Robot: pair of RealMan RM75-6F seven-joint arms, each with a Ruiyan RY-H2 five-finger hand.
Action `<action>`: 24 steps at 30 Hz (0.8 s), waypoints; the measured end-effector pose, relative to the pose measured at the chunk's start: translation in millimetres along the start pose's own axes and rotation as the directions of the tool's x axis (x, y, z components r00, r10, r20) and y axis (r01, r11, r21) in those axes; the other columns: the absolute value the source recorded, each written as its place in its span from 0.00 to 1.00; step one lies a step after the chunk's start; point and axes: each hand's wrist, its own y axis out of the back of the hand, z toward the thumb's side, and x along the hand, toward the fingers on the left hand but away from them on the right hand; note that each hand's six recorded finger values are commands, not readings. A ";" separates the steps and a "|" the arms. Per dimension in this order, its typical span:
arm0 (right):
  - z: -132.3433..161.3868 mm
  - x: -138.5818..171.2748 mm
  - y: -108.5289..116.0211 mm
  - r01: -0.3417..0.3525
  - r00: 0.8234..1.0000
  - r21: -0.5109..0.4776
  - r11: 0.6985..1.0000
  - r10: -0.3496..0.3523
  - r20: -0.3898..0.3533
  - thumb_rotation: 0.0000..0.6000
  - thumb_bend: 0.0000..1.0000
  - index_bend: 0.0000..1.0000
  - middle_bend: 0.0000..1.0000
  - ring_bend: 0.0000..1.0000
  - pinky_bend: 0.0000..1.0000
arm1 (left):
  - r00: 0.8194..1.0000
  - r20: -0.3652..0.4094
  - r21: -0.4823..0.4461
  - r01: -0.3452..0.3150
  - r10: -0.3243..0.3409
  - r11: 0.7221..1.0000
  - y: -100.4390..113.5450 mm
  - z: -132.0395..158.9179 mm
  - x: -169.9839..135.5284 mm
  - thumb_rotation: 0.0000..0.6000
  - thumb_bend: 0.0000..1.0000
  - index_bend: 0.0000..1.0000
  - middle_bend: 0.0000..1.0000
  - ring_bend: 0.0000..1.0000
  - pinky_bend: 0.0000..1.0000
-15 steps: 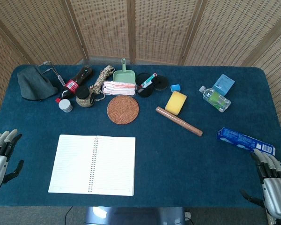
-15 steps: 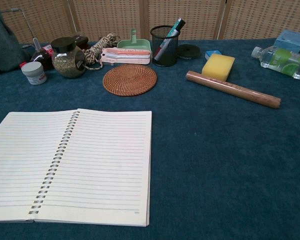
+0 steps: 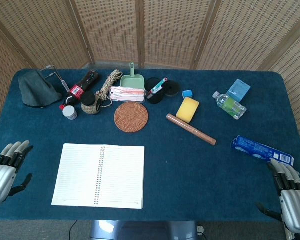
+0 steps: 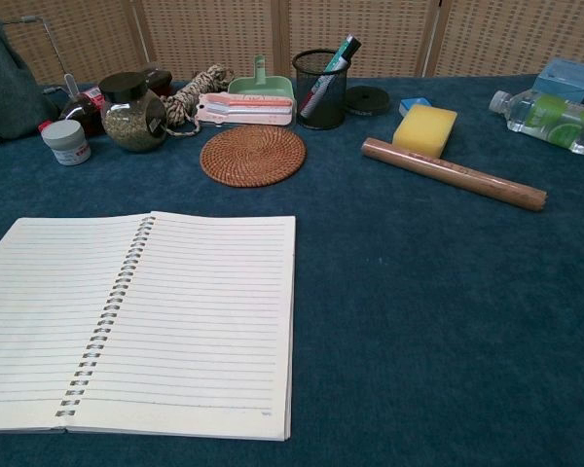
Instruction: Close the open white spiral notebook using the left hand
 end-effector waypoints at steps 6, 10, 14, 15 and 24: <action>0.6 1.0 2.1 0.008 1.000 -0.003 1.000 -0.008 -0.001 1.00 0.00 0.00 0.00 0.00 0.00 | 0.990 0.104 0.080 0.091 -0.099 0.993 -9.4 13.8 13.6 1.00 0.15 0.02 0.00 0.00 0.00; 0.9 0.9 1.4 0.005 1.000 -0.002 1.000 -0.005 -0.001 1.00 0.00 0.00 0.00 0.00 0.00 | 0.974 0.163 0.159 0.129 -0.155 0.979 -12.0 26.7 27.3 1.00 0.09 0.03 0.00 0.00 0.00; -0.1 0.7 0.7 0.000 1.000 0.000 1.000 0.000 0.008 1.00 0.00 0.00 0.00 0.00 0.00 | 0.952 0.205 0.192 0.190 -0.228 0.963 -20.0 39.6 43.1 1.00 0.07 0.05 0.00 0.00 0.00; -0.5 0.4 0.6 -0.002 1.000 0.001 1.000 0.002 0.011 1.00 0.00 0.00 0.00 0.00 0.00 | 0.944 0.213 0.196 0.211 -0.252 0.958 -23.2 43.3 48.3 1.00 0.07 0.06 0.00 0.00 0.00; -1.5 -0.3 2.6 0.003 1.000 -0.003 1.000 -0.003 0.013 1.00 0.00 0.00 0.00 0.00 0.00 | 0.890 0.251 0.228 0.327 -0.380 0.917 -47.5 78.0 83.4 1.00 0.02 0.09 0.00 0.00 0.00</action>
